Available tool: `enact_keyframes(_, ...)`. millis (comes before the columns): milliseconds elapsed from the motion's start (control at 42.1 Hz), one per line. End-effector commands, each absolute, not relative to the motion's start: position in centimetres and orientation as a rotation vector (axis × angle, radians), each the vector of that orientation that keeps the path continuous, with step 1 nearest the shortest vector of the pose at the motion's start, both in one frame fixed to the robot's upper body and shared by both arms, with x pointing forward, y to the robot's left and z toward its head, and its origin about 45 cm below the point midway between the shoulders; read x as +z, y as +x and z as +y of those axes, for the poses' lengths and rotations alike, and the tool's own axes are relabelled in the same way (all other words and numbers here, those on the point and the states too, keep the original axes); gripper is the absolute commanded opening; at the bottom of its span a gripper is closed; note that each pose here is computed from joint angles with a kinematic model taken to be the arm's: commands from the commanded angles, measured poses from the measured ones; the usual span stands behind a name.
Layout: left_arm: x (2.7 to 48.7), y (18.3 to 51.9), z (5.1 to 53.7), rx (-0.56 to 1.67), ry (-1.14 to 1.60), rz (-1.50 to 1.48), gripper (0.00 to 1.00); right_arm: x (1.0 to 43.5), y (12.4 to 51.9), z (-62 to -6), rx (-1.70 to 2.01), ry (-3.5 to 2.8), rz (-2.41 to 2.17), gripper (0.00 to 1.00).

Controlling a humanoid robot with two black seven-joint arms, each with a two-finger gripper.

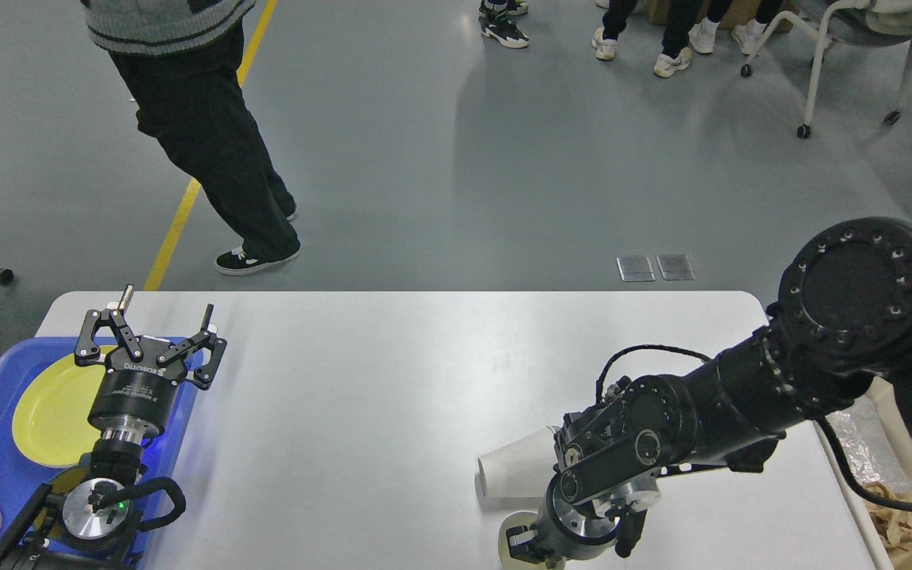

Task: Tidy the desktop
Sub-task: 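Lower the right gripper onto the small paper cup and grasp it, then lift the small cup and carry it over the white bin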

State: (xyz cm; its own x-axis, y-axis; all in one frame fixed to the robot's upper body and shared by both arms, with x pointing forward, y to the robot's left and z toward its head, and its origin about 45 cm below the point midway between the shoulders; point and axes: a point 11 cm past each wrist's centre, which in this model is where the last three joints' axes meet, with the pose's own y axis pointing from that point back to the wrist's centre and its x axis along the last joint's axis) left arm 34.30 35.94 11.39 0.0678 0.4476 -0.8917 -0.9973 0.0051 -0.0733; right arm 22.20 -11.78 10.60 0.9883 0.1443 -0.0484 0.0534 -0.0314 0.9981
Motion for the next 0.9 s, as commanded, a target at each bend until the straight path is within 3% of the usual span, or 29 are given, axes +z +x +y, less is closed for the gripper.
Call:
enact_keyframes(0, 11.4, 34.3, 35.9, 1.350, -0.904, 0.806, 0.96, 12.3, 23.3, -12.4, 0.051, 1.602, 0.127, 0.00)
enact_keyframes(570, 11.4, 34.3, 35.9, 1.350, -0.904, 0.806, 0.96, 31.7, 30.7, -19.6, 0.036, 1.533, -0.065, 0.00)
enact_keyframes(736, 11.4, 34.3, 35.9, 1.350, -0.904, 0.806, 0.96, 34.6, 31.5, -22.9, 0.031, 1.572, -0.194, 0.00)
enact_keyframes(879, 11.4, 34.3, 36.0, 1.350, -0.905, 0.806, 0.96, 34.8, 31.4, -24.0, 0.007, 1.567, -0.213, 0.00)
